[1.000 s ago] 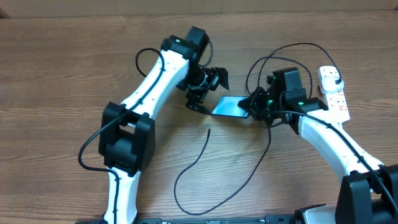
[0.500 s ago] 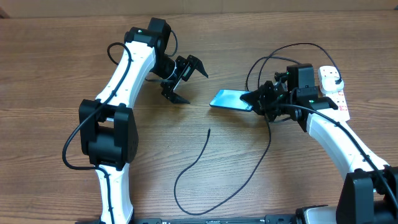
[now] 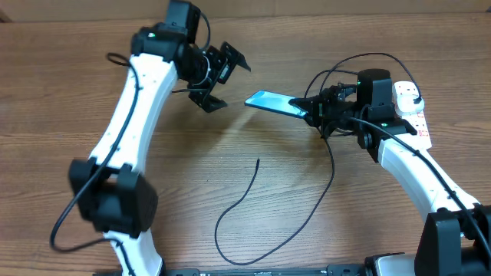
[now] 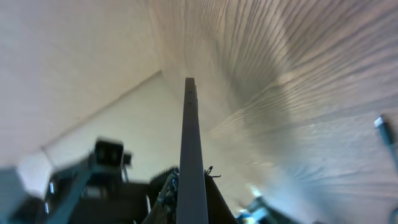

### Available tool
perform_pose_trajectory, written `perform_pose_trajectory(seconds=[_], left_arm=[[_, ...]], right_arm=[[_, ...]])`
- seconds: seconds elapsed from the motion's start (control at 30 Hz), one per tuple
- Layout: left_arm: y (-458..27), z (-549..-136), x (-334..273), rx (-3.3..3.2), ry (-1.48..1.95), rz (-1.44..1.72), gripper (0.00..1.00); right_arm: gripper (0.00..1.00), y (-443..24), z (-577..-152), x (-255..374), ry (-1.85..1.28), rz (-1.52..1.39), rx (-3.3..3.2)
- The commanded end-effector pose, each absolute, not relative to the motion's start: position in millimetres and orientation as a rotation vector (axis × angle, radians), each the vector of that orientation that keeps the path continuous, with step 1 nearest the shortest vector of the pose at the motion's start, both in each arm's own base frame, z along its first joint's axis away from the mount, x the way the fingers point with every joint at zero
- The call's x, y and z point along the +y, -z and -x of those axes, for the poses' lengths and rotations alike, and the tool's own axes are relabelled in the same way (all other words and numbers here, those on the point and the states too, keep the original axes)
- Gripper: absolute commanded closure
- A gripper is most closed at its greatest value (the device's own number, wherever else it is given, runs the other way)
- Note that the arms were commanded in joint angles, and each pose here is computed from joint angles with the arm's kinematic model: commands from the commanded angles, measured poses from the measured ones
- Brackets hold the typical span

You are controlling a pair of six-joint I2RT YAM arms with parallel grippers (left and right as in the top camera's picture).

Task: Plug charger to phone and switch on socket
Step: 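Open the left gripper and pull it back from the phone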

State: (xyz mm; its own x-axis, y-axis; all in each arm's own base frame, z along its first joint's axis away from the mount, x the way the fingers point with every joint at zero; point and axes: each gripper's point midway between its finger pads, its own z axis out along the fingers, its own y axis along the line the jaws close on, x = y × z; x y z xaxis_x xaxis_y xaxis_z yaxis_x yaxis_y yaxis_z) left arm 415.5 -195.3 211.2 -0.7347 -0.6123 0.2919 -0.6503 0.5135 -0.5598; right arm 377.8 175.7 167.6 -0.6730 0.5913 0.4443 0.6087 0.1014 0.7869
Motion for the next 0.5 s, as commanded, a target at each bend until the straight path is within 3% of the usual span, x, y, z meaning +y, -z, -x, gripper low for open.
perform_pose_trajectory(seconds=[0.0, 0.47], left_arm=[[-239, -421, -187, -2.724, -1.061, -1.259, 0.0], [-246, -430, -200, -2.684, -1.122, -1.346, 0.01]], right_arm=[[0.96, -184, -379, 180, 1.657, 1.392, -2.052], [0.96, -228, -387, 199, 1.742, 1.398, -1.746]])
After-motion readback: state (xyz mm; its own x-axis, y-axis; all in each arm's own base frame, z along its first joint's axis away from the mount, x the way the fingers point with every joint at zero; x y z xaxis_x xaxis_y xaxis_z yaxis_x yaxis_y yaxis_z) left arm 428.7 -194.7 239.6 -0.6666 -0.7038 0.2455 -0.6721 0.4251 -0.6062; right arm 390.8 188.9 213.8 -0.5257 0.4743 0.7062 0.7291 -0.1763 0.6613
